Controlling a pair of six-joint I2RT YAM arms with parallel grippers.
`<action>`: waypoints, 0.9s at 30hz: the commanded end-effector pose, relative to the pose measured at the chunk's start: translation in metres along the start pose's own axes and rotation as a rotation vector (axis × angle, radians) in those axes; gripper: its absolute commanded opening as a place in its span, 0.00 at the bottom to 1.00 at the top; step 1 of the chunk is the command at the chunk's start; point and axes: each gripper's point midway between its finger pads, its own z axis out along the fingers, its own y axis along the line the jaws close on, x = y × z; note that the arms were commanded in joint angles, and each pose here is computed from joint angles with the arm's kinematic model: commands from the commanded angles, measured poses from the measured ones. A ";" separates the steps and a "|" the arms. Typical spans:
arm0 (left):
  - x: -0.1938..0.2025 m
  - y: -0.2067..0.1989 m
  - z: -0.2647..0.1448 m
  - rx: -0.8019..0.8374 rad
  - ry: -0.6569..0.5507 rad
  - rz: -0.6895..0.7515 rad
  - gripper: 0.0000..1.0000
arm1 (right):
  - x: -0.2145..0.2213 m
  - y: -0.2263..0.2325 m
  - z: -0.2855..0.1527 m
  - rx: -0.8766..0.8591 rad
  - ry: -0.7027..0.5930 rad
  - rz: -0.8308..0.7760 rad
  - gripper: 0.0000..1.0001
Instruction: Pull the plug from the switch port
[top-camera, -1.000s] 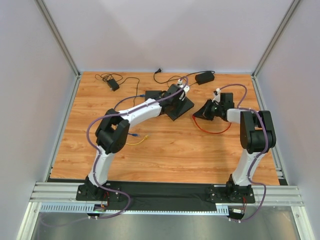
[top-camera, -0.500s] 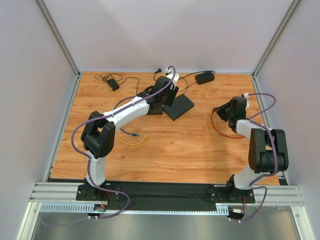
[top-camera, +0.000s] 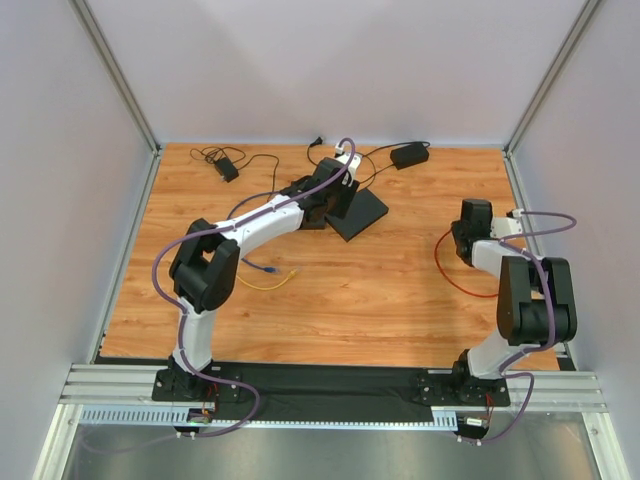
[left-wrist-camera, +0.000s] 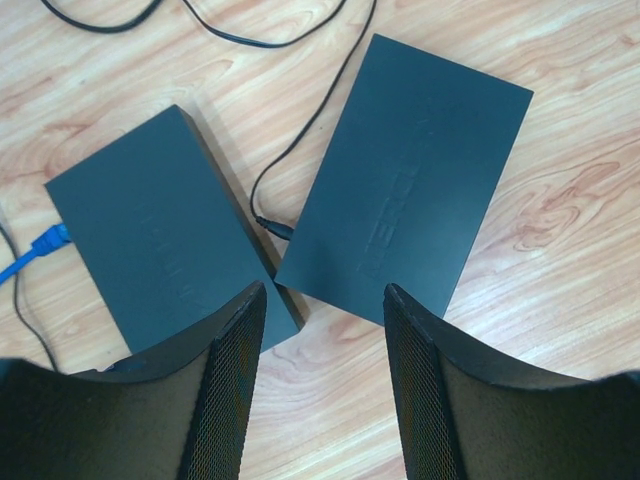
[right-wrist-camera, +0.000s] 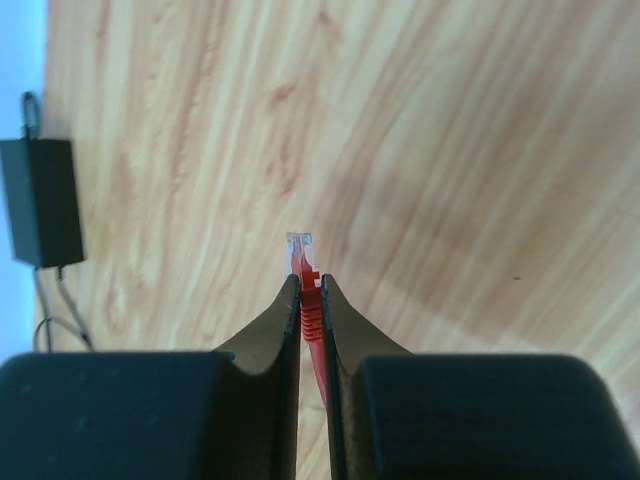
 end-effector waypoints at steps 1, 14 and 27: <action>-0.015 -0.007 0.003 0.030 -0.044 -0.042 0.58 | -0.020 -0.013 0.009 0.112 -0.120 0.037 0.00; -0.007 -0.012 0.011 0.066 -0.011 0.033 0.56 | -0.026 -0.004 0.023 0.149 -0.112 -0.126 0.05; -0.004 -0.003 0.036 0.113 0.092 0.047 0.57 | -0.034 0.015 0.010 0.083 -0.095 -0.244 0.59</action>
